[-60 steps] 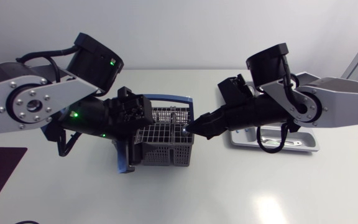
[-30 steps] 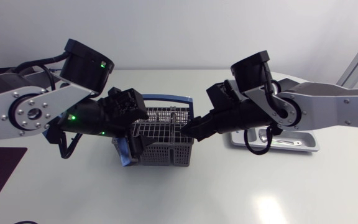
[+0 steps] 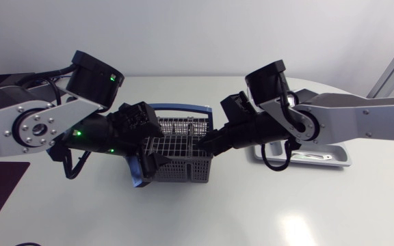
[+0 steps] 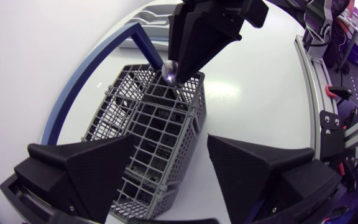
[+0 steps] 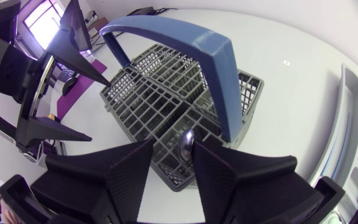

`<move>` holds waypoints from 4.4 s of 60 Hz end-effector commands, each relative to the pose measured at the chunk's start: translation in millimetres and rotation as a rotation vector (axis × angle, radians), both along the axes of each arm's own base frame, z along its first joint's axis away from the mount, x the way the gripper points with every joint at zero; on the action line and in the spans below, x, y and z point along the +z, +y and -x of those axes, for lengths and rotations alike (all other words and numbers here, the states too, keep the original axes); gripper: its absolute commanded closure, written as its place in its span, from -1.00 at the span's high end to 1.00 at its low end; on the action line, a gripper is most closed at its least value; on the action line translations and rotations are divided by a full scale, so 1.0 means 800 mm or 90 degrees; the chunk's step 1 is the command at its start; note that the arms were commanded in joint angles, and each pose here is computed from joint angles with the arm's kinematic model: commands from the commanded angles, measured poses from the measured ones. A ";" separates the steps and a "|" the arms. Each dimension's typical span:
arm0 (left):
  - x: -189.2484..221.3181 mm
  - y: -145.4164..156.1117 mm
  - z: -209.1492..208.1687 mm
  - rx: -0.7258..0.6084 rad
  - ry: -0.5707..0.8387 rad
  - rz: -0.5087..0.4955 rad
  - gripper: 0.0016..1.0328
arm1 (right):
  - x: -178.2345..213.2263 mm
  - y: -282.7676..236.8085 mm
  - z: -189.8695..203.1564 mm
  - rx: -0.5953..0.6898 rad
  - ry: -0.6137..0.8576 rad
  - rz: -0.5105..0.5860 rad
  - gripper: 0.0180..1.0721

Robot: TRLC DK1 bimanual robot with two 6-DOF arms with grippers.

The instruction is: Unload the cutlery basket into the drawer organizer.

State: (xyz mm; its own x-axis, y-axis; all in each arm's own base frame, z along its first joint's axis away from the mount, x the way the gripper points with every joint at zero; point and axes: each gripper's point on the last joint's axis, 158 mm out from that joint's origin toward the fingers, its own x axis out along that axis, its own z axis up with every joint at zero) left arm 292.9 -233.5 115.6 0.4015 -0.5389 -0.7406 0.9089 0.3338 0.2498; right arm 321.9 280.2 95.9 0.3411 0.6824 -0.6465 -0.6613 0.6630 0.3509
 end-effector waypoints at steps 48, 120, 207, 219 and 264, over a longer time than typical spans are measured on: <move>-0.020 0.013 0.011 0.008 0.026 0.000 0.73 | 0.032 0.014 0.007 0.032 -0.031 -0.062 -0.89; -0.017 0.018 0.011 0.007 0.024 0.008 0.74 | 0.154 -0.014 0.052 0.090 -0.086 -0.172 -0.89; 0.005 0.044 0.025 0.050 0.015 0.029 0.90 | -0.129 -0.429 -0.087 -0.359 -0.006 0.319 -0.85; 0.007 0.056 0.020 0.070 0.013 0.030 0.90 | -0.129 -0.411 -0.089 -0.347 -0.017 0.319 0.20; -0.014 0.124 -0.016 0.199 0.021 0.039 0.37 | 0.052 -0.112 0.002 -0.036 -0.232 0.078 -0.89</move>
